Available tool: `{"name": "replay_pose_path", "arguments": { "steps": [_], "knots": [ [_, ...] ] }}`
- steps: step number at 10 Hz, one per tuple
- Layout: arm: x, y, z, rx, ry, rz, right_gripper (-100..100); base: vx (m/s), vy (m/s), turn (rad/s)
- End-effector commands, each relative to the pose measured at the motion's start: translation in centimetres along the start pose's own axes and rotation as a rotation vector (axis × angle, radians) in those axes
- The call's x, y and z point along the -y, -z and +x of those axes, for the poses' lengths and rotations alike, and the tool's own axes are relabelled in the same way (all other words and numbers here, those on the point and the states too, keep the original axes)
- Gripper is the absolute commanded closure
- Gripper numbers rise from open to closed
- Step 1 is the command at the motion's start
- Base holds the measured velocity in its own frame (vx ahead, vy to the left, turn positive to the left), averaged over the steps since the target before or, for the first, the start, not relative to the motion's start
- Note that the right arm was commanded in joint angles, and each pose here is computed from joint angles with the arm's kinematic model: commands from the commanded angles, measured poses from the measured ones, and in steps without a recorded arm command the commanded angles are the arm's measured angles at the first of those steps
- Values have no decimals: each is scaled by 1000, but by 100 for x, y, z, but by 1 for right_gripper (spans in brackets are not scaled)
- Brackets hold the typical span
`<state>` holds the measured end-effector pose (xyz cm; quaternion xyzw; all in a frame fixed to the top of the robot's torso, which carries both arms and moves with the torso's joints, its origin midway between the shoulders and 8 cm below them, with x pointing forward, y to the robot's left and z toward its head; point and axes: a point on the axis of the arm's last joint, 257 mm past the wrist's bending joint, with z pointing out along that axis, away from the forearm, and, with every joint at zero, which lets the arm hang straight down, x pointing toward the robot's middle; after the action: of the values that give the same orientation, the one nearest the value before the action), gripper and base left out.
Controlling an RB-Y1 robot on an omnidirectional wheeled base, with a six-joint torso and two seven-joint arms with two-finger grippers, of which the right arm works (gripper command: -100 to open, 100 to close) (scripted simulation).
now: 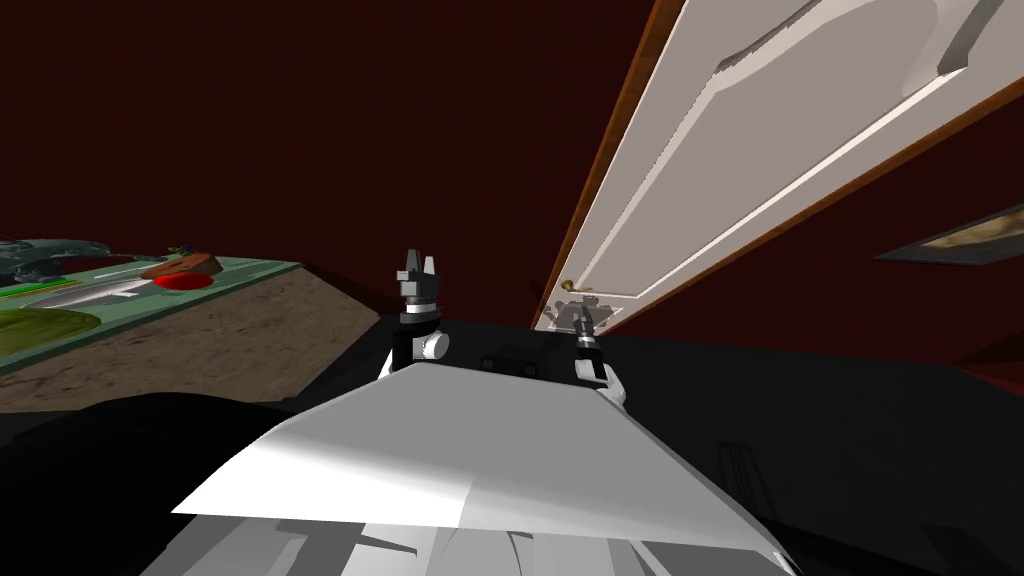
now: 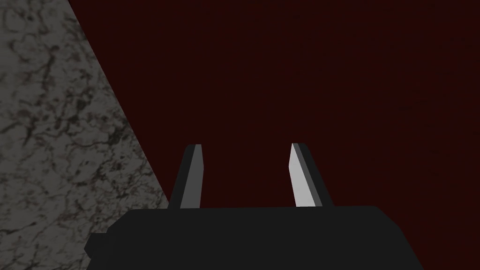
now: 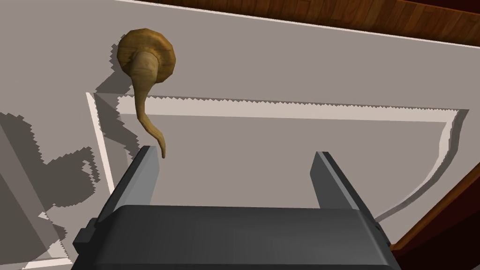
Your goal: Pull the door open
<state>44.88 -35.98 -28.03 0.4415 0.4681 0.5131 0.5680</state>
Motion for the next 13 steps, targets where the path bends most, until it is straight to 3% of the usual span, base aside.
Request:
{"name": "replay_pose_path", "arguments": {
  "steps": [1,12,13],
  "knots": [
    [151,36,-85,4,3,35,-100,71,-95,125],
    [758,224,-506,32,26,176,-100,54,-71,87],
    [729,211,-478,30,25,167,-100,32,-34,22]
  ]
}}
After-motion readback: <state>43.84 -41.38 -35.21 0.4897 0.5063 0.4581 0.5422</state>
